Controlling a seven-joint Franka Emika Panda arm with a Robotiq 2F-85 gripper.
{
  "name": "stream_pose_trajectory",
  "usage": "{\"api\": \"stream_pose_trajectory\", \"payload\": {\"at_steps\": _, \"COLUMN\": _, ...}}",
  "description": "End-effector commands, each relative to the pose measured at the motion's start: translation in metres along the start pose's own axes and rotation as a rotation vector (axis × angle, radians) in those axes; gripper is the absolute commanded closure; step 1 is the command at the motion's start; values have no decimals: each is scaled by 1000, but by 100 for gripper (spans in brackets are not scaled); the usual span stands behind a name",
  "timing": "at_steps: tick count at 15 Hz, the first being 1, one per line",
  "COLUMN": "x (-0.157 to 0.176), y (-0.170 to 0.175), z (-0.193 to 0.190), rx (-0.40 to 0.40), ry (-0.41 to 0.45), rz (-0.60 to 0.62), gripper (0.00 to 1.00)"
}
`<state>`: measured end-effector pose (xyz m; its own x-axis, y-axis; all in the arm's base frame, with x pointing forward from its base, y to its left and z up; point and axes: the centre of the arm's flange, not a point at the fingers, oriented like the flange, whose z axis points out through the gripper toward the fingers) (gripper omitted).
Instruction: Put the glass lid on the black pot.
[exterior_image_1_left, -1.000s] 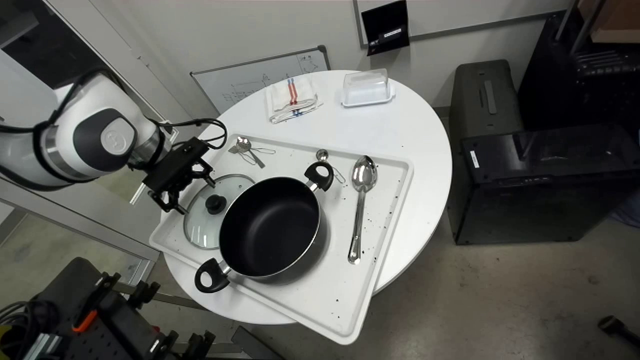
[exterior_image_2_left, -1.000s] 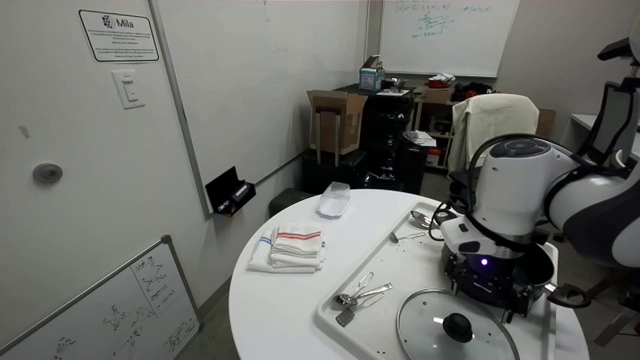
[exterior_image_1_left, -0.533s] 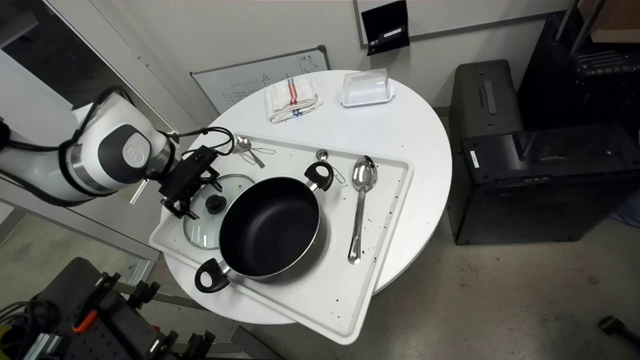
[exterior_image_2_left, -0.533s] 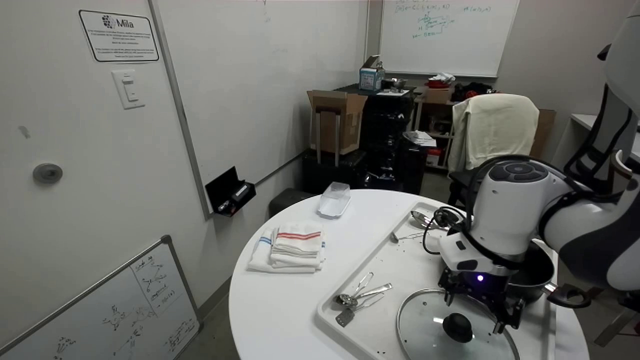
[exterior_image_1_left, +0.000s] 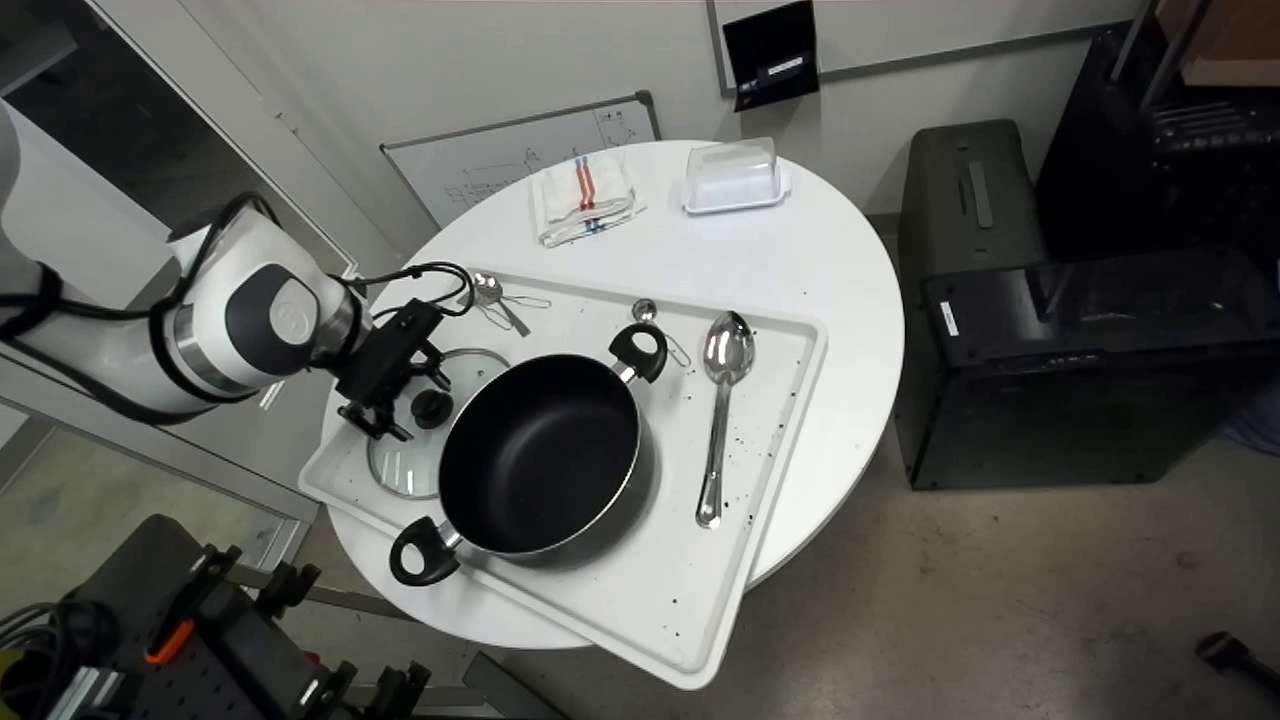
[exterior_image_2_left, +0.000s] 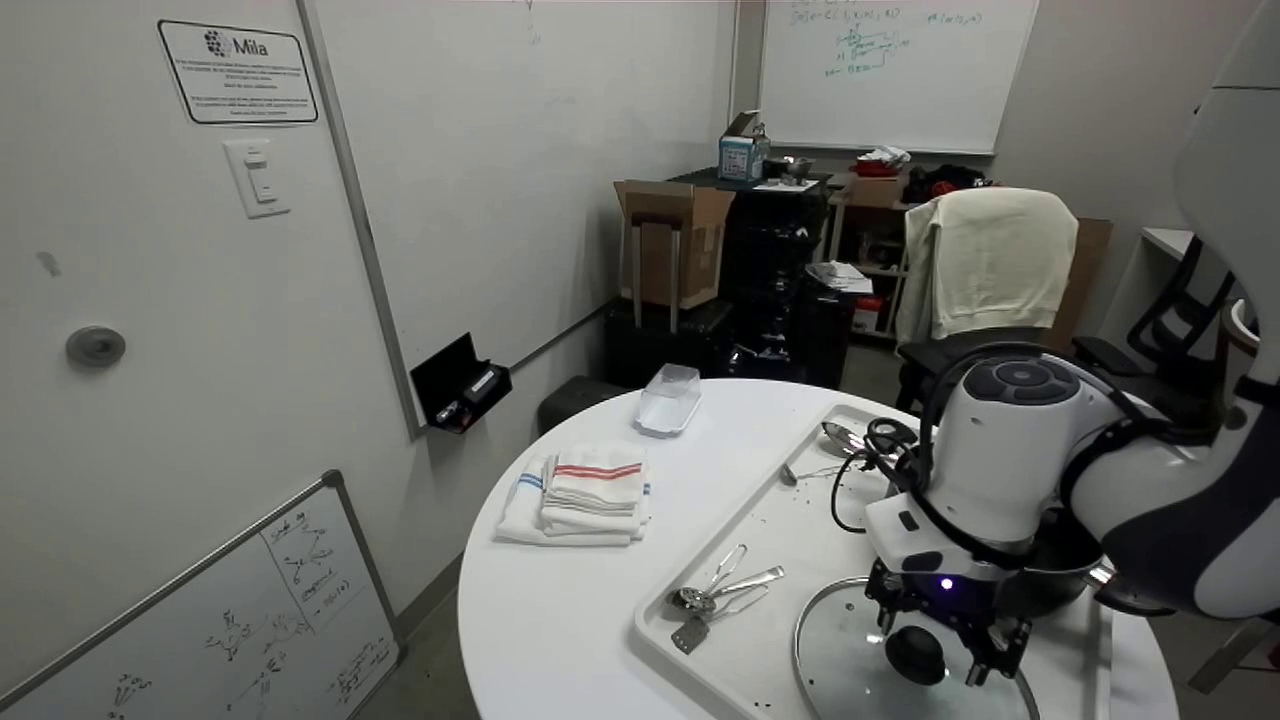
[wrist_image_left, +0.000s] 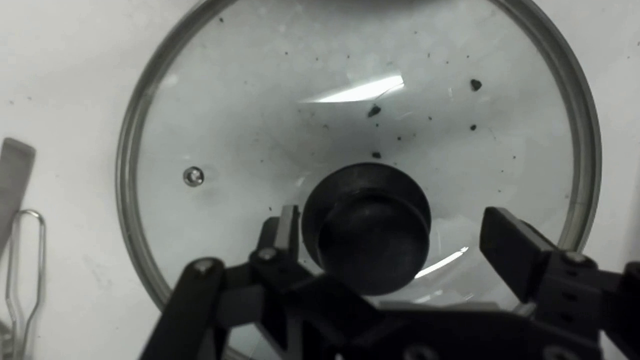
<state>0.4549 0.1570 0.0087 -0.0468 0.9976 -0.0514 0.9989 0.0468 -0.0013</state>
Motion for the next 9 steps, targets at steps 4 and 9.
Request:
{"api": "stream_pose_trajectory", "payload": {"at_steps": 4, "x": 6, "y": 9, "z": 6, "rx": -46, "ry": 9, "rz": -7, "gripper": 65}}
{"api": "stream_pose_trajectory", "payload": {"at_steps": 9, "x": 6, "y": 11, "z": -3, "rx": -50, "ry": 13, "rz": -7, "gripper": 75}}
